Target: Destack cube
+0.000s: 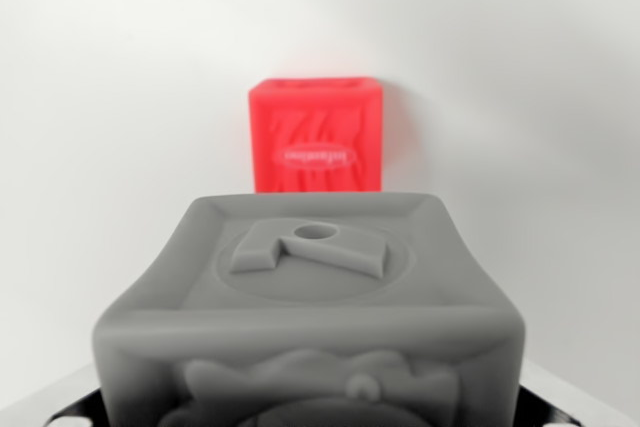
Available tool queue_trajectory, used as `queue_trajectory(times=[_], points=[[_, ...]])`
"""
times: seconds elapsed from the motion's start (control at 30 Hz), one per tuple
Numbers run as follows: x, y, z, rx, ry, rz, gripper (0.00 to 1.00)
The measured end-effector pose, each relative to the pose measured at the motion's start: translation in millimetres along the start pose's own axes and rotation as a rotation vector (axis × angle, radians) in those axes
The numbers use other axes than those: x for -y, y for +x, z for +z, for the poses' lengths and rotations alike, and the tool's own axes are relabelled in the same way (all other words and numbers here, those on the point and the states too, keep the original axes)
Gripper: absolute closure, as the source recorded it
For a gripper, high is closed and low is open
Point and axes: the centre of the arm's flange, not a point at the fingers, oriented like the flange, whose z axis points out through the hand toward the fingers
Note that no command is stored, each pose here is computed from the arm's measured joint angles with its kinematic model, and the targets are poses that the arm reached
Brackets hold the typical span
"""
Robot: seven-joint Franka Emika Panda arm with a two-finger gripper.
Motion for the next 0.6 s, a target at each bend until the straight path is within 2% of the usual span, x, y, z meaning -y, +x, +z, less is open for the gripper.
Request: queue_trajectory(times=[0.33, 0.43, 0.6], points=[[-13.3, -10.0, 3, -0.0023, 0.0007, 0.056, 1.00], [-18.4, -13.7, 6, -0.0007, 0.0003, 0.077, 1.00], [-25.4, -18.9, 7, -0.0015, 0.0006, 0.105, 1.00]])
